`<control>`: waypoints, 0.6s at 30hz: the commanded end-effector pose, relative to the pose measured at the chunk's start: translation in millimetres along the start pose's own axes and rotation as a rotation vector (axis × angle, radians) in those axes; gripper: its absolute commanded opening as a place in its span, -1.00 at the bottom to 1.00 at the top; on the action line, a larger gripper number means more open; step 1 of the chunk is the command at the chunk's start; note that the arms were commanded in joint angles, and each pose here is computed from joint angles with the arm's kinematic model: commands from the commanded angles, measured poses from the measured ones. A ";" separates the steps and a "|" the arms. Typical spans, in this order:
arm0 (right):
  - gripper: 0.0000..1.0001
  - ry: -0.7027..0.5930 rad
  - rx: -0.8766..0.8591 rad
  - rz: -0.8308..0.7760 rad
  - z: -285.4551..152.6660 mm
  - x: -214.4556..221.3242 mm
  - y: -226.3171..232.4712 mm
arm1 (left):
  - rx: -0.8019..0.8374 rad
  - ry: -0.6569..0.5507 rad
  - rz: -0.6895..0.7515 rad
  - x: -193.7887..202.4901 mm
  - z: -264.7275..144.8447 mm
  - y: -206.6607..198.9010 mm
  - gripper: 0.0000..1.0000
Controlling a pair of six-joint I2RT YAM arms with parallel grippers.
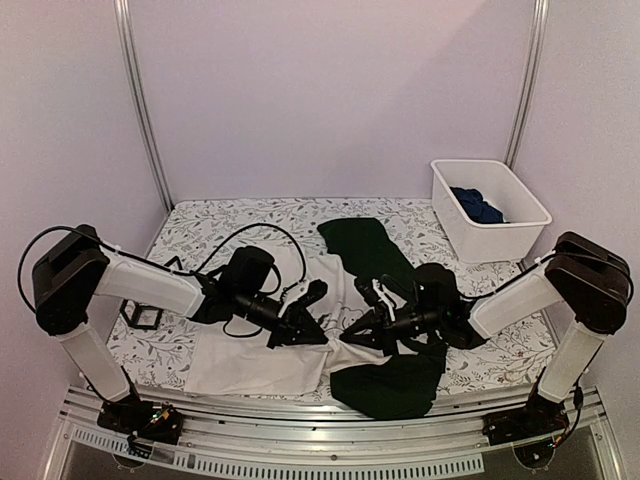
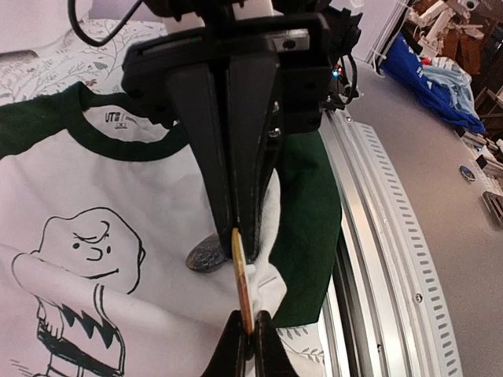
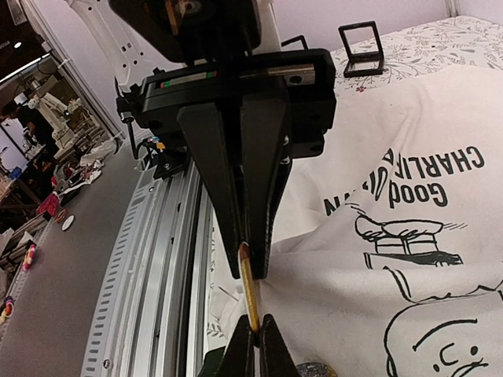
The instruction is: Pin the brooch onto the clothing
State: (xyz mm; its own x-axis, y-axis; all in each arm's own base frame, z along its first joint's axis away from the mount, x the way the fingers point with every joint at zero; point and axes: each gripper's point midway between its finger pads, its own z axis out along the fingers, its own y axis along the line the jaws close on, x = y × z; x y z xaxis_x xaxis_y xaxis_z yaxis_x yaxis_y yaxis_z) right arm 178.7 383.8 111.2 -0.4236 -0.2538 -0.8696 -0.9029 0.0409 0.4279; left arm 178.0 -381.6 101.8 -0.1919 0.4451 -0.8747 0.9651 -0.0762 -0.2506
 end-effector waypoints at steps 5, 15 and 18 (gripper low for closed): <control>-0.33 -0.038 0.047 -0.034 -12.0 4.6 -0.2 | -0.058 -0.056 0.003 -10.0 -2.9 9.7 -1.00; -0.03 -0.156 0.093 -0.164 -2.0 -4.1 -2.8 | -0.070 -0.069 0.018 -10.1 -1.3 11.9 -1.00; -0.11 -0.179 0.092 -0.160 1.0 -2.9 -6.1 | -0.070 -0.079 0.023 -10.7 -1.1 11.5 -1.00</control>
State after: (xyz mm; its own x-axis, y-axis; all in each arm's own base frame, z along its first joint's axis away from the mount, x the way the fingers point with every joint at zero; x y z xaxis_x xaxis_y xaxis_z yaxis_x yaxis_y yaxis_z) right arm 177.6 378.3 103.8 -0.3129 -0.1561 -0.9368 -0.9488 0.0953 0.3011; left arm 189.9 -385.5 107.4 -0.1898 0.3949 -0.8989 0.9760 -0.0232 -0.2163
